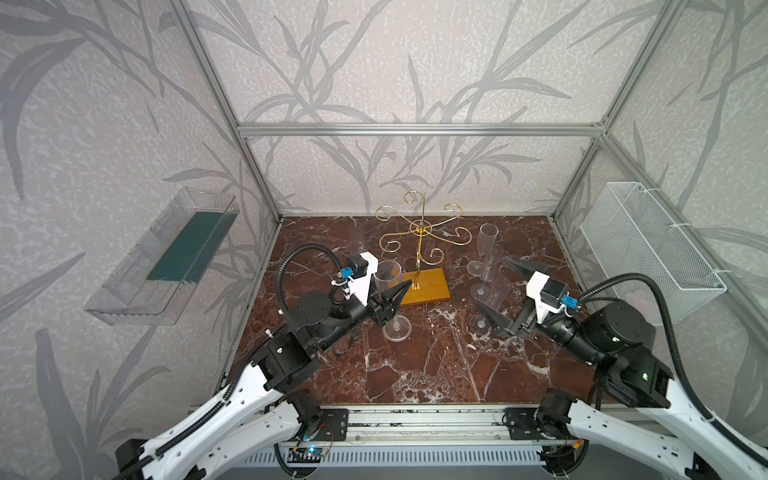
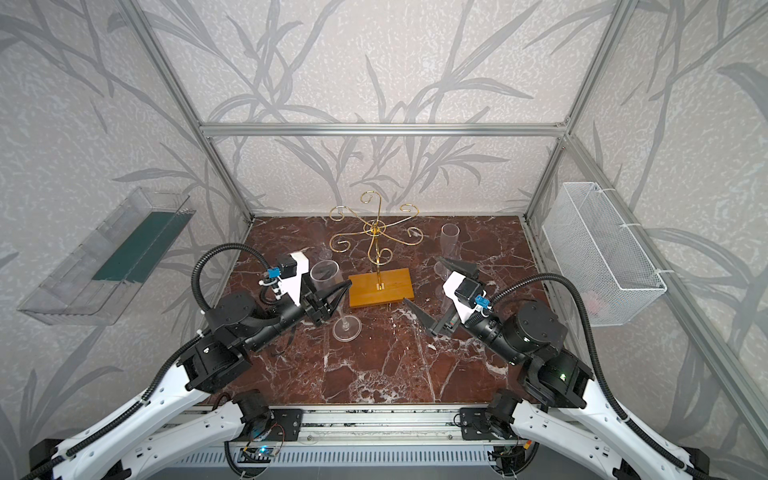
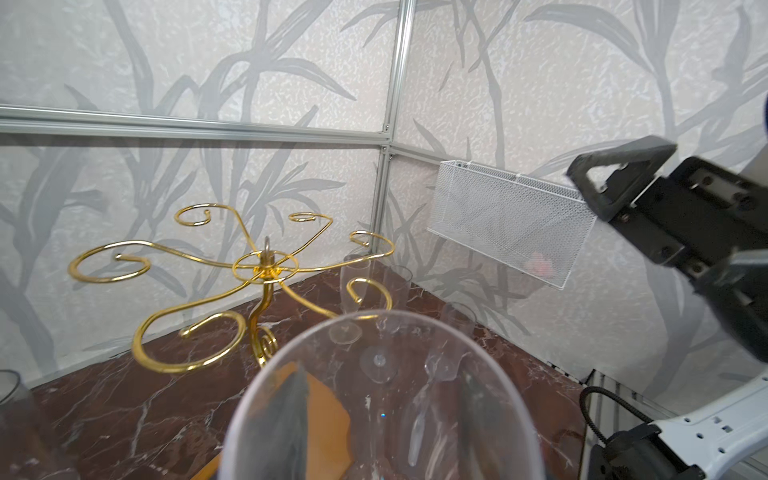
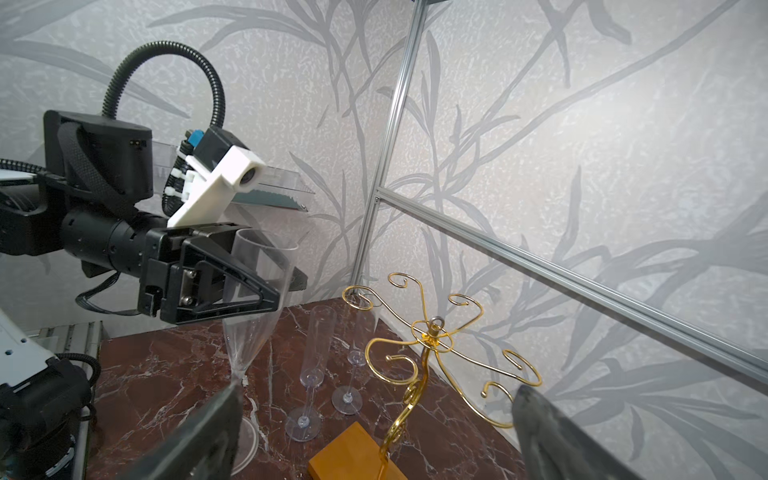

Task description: Take the wine glass off the wine glass rack

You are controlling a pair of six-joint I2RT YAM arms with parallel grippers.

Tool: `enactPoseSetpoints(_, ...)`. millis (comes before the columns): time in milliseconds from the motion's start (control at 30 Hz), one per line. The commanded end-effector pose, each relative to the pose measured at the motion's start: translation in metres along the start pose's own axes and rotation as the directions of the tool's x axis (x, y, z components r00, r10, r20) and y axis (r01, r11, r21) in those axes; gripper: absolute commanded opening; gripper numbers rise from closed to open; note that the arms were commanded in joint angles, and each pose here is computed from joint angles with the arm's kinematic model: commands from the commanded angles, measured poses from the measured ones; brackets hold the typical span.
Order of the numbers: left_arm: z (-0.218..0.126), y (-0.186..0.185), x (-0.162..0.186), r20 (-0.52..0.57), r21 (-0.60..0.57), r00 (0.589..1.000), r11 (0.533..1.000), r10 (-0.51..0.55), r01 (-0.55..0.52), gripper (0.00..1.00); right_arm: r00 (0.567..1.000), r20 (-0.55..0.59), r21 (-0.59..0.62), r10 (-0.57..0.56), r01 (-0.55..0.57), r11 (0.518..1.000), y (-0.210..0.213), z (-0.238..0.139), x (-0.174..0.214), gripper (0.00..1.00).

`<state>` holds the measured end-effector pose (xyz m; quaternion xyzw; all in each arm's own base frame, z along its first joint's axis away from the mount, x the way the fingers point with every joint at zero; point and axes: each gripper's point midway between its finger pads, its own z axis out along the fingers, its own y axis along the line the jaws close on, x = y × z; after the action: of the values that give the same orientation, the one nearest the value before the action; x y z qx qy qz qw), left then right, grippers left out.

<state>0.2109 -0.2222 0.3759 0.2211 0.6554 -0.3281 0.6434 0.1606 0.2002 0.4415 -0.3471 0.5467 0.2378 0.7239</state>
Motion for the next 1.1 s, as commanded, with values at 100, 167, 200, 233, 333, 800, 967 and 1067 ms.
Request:
enactPoseSetpoints(100,-0.021,0.04,0.017,0.09,-0.204,0.996,0.979,0.015,0.003,0.49,0.999,-0.032,0.092,-0.02,0.023,0.995,-0.016,-0.017,0.008,0.99)
enactPoseSetpoints(167,-0.027,0.049,0.027,0.101,-0.245,0.995,0.969,0.022,0.003,0.49,0.999,-0.035,0.11,-0.017,0.021,0.994,-0.019,-0.022,0.009,0.99)
enactPoseSetpoints(200,-0.029,0.054,0.036,0.097,-0.267,0.995,0.964,0.032,-0.005,0.49,0.999,-0.034,0.119,-0.015,0.019,0.993,-0.02,-0.025,0.009,0.99)
enactPoseSetpoints(233,-0.032,0.058,0.041,0.106,-0.287,0.994,0.958,0.041,-0.009,0.49,0.999,-0.038,0.125,-0.015,0.019,0.992,-0.021,-0.026,0.01,0.99)
enactPoseSetpoints(333,-0.037,0.069,0.059,0.108,-0.333,0.992,0.943,0.067,-0.027,0.49,0.999,-0.053,0.135,-0.01,0.017,0.991,-0.023,-0.03,0.013,0.99)
enactPoseSetpoints(800,-0.034,0.104,0.115,0.109,-0.495,0.984,0.866,0.139,-0.068,0.49,0.995,-0.094,0.157,0.018,-0.003,0.988,-0.024,-0.028,0.03,0.99)
enactPoseSetpoints(967,-0.02,0.109,0.126,0.077,-0.515,0.987,0.853,0.144,-0.084,0.49,0.995,-0.094,0.168,0.025,-0.009,0.986,-0.026,-0.028,0.029,0.99)
enactPoseSetpoints(1067,-0.014,0.111,0.126,0.077,-0.523,0.984,0.847,0.158,-0.095,0.49,0.995,-0.092,0.163,0.023,-0.008,0.987,-0.026,-0.028,0.027,0.99)
